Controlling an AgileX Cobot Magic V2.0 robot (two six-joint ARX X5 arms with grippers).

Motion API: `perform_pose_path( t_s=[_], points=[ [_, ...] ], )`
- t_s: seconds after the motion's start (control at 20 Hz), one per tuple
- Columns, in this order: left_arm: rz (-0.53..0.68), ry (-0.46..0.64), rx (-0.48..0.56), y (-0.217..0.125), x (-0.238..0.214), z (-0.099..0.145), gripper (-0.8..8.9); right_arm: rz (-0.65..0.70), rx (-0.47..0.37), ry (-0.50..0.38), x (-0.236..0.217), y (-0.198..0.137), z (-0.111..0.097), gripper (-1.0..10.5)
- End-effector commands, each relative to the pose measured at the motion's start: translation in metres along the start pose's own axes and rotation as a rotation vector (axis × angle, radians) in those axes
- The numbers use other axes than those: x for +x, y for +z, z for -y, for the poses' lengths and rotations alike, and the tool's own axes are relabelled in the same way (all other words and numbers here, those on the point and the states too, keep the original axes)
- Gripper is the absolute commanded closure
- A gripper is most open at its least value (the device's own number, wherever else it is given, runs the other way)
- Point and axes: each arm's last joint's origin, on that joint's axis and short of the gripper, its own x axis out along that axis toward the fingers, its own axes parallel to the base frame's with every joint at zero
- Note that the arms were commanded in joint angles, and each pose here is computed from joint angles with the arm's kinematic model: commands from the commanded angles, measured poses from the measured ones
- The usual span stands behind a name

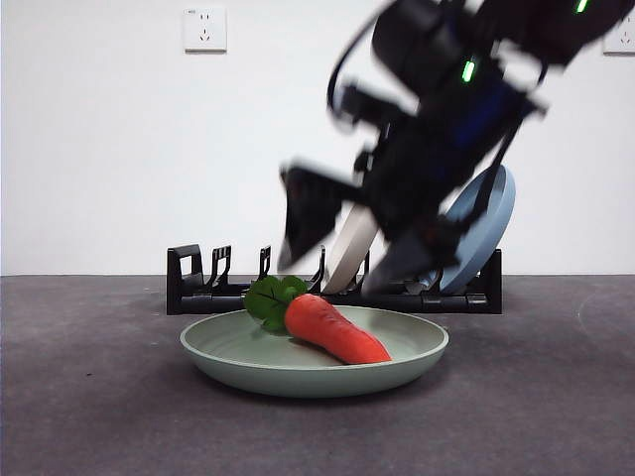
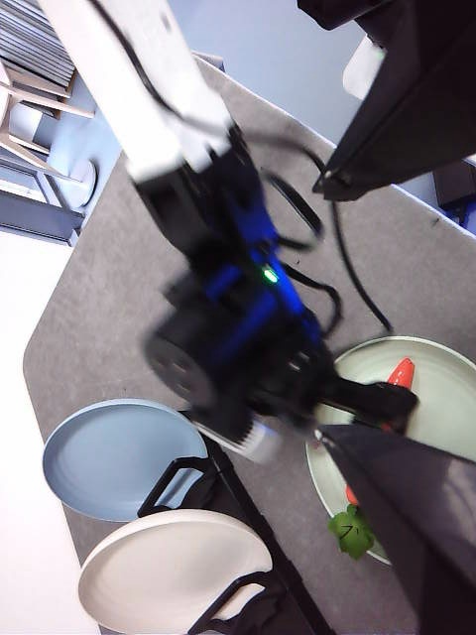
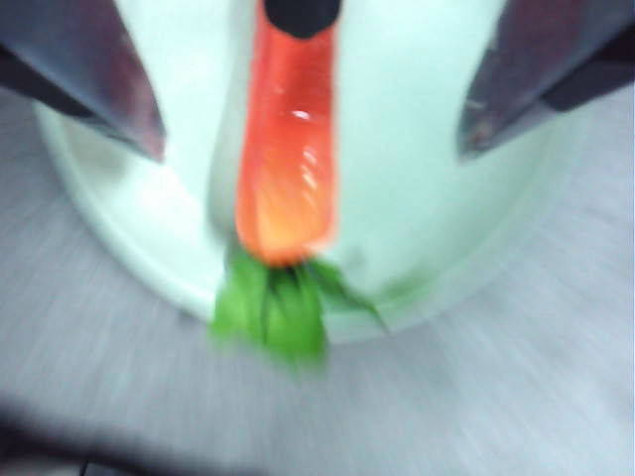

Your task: Take the green plate from the plate rack,put the plate on the table,take the carrot from the table,put the carrot in the plate

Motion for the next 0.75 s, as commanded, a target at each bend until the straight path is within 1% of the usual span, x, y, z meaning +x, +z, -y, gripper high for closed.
perform_pose_path(
  t_s=[0.05,0.2,0.35,0.45,0.55,0.75],
  points=[
    [-0.022,0.004,0.003,-0.003,0.001,0.000,4.36,0.015,0.010,0.007,-0.035,0.008,-0.006,4.4],
    [-0.063,0.013,0.021,-0.007,0.001,-0.001,4.36,-0.031,0.008,0.017,-0.093,0.007,-0.015,4.4],
    [-0.104,0.020,0.029,-0.011,0.000,-0.002,4.36,-0.131,0.022,0.106,-0.147,-0.010,-0.021,4.5],
    [-0.133,0.024,0.034,-0.014,0.000,-0.002,4.36,-0.184,0.032,0.134,-0.175,-0.022,-0.022,4.5],
    [-0.167,0.030,0.039,-0.017,0.000,-0.003,4.36,-0.212,0.038,0.138,-0.197,-0.034,-0.023,4.5],
    [-0.230,0.043,0.051,-0.023,-0.002,-0.005,4.40,-0.206,0.037,0.138,-0.217,-0.043,-0.023,4.5]
  ],
)
